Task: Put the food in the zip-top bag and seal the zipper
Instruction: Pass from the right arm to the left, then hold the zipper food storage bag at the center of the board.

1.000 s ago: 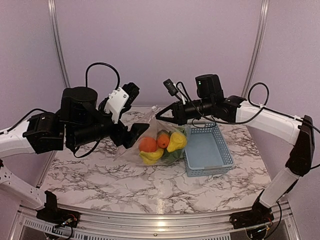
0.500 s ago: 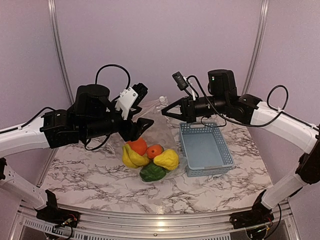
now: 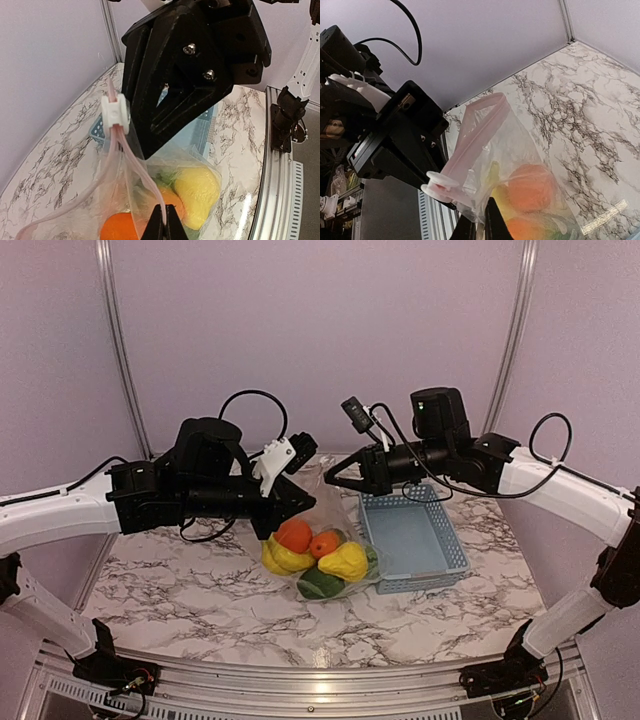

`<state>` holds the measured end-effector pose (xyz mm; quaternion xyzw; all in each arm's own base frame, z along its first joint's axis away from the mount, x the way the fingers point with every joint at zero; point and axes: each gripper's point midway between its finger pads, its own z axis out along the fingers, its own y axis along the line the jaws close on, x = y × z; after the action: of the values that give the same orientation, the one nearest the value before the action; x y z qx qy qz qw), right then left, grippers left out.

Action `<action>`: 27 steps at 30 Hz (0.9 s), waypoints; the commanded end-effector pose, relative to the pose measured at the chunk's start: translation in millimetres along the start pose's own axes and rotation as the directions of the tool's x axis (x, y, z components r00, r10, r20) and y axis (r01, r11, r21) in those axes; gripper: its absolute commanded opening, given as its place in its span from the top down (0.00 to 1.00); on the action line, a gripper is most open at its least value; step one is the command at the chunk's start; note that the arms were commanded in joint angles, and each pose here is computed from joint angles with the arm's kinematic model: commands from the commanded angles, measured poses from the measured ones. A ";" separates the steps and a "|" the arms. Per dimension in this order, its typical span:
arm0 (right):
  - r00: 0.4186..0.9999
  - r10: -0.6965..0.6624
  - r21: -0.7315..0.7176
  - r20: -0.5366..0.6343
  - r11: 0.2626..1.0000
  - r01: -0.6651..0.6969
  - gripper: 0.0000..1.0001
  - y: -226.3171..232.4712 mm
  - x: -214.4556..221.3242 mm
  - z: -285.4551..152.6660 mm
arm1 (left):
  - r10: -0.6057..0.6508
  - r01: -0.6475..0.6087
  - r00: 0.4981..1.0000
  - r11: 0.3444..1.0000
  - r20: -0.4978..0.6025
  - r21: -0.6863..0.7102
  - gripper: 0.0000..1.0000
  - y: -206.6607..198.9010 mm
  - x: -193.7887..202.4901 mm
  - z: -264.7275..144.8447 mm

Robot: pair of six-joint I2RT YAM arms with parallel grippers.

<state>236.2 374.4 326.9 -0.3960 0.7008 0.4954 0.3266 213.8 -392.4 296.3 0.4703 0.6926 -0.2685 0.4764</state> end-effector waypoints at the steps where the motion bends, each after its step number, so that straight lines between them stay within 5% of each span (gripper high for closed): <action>1: 0.998 -0.064 -0.025 -0.014 0.998 0.063 0.83 10.8 -5.9 -1.2 | -0.015 0.015 1.000 1.000 0.002 0.012 0.99 -0.3 -2.6 -1.9; 5: 0.995 -0.103 -0.038 -0.006 0.994 0.103 0.59 17.0 -10.0 -5.2 | -0.017 0.017 0.999 1.000 0.032 -0.003 1.00 2.8 -18.1 -13.4; 8: 0.992 -0.127 -0.060 -0.005 0.990 0.126 0.56 20.8 -12.2 -4.5 | -0.006 0.006 1.000 1.000 0.025 -0.003 1.00 2.6 -20.6 -20.8; 18: 0.990 -0.142 -0.109 -0.022 0.984 0.139 0.92 24.1 -12.5 1.0 | -0.018 0.018 1.000 0.999 0.019 -0.049 0.99 9.9 -17.1 -35.3; 21: 0.989 -0.142 -0.117 -0.029 0.984 0.138 0.94 25.2 -12.4 1.2 | -0.033 0.034 0.999 0.998 0.020 -0.058 0.85 11.8 -15.8 -35.9; 27: 0.989 -0.144 -0.134 -0.031 0.981 0.139 0.98 29.9 -14.8 -0.6 | -0.038 0.038 0.999 0.998 0.011 -0.057 0.84 14.5 -12.3 -30.7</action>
<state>223.3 380.4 335.9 -0.4634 0.6596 0.4990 0.3181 211.9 -369.7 317.1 0.4493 0.7048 -0.2606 0.4833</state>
